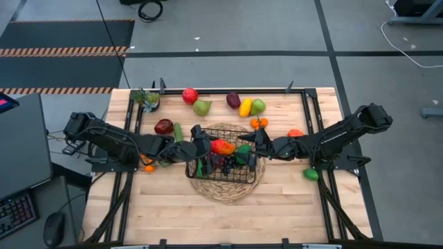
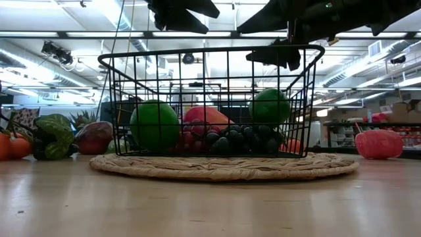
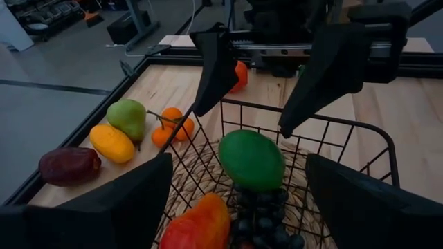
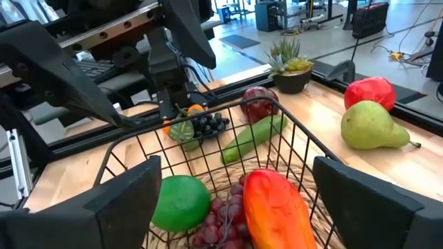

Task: Build produce basket
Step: Put the top tangerines into the black wire basket

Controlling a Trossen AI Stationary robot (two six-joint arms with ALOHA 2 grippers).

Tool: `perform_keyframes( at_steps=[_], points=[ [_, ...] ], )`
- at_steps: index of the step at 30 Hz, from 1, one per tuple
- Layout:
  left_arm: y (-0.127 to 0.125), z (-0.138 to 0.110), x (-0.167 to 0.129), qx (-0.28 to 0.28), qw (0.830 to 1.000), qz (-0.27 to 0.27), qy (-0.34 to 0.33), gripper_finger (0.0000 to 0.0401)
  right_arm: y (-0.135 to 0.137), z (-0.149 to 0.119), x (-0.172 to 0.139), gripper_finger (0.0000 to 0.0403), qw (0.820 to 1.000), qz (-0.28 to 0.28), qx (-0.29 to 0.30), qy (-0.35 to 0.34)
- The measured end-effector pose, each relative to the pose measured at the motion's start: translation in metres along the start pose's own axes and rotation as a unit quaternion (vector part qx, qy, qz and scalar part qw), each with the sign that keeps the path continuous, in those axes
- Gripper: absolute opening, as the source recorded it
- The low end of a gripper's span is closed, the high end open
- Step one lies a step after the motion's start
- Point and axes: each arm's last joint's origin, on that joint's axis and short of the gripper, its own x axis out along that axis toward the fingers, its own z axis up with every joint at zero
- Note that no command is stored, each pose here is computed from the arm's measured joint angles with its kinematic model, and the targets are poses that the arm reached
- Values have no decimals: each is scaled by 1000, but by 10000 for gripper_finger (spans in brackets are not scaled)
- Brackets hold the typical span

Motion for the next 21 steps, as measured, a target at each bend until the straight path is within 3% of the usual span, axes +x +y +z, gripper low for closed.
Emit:
perform_keyframes(
  at_steps=[21],
  points=[
    [-2, 0, -1, -2, 1000, -3, 0, 336, 0, -2, 0, 400, 1000, -3, 8, 8]
  ],
)
